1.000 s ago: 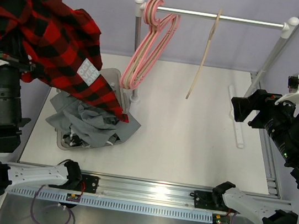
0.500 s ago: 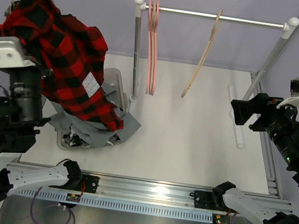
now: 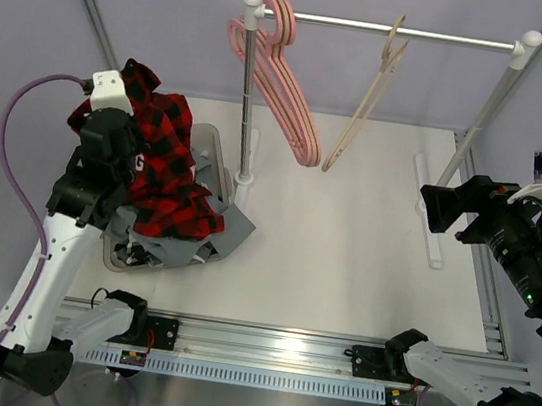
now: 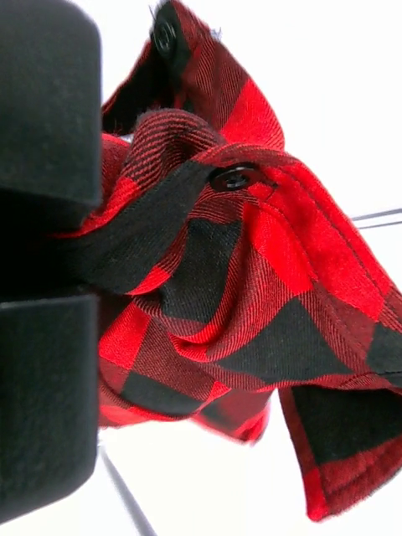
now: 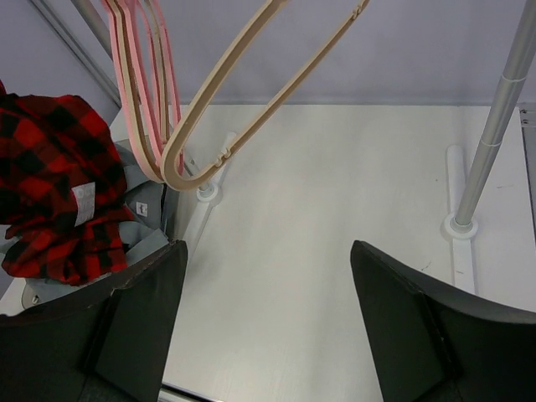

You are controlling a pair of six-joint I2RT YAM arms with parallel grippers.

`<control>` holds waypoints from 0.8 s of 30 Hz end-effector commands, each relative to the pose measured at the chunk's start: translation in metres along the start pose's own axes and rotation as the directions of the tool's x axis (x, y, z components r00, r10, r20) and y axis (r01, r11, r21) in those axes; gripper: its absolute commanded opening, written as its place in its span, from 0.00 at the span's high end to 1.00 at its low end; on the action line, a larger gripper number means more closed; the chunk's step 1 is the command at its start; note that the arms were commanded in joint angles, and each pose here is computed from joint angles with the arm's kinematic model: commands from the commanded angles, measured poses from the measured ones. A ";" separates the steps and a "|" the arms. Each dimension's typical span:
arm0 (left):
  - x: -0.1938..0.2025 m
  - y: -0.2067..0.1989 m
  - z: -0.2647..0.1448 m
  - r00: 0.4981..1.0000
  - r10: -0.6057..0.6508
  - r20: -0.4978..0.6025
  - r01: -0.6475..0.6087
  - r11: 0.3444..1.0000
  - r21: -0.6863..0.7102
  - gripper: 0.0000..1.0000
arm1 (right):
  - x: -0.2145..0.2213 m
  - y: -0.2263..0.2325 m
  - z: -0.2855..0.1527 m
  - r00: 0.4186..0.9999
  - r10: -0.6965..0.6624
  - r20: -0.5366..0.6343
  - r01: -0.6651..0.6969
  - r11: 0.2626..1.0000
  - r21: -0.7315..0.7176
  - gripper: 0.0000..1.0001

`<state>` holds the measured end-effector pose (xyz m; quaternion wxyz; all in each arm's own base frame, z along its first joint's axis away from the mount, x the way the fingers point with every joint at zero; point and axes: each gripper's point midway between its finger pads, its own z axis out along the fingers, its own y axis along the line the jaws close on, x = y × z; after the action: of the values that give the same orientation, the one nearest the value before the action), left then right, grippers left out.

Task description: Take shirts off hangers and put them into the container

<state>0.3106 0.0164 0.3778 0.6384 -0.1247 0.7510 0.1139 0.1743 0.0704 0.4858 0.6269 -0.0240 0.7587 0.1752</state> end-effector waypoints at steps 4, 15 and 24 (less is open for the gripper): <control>0.114 -0.042 -0.003 0.883 -0.303 -0.359 0.343 0.938 0.054 1.00 | -0.004 0.001 -0.002 1.000 -0.024 0.016 0.024 1.000 -0.013 0.12; 0.293 -0.058 -0.022 0.601 -0.418 -0.681 0.445 0.883 -0.149 0.93 | -0.006 0.001 -0.012 1.000 -0.013 0.020 0.013 1.000 -0.023 0.10; 0.186 -0.020 -0.032 0.756 -0.471 -0.454 0.461 0.876 -0.141 0.01 | 0.008 -0.001 -0.008 1.000 -0.018 -0.007 0.018 1.000 -0.019 0.00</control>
<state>0.2702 -0.0409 0.1534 0.3997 -0.3180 0.8539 -0.0998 0.1656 0.0651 0.4834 0.6297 -0.0263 0.7564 0.1751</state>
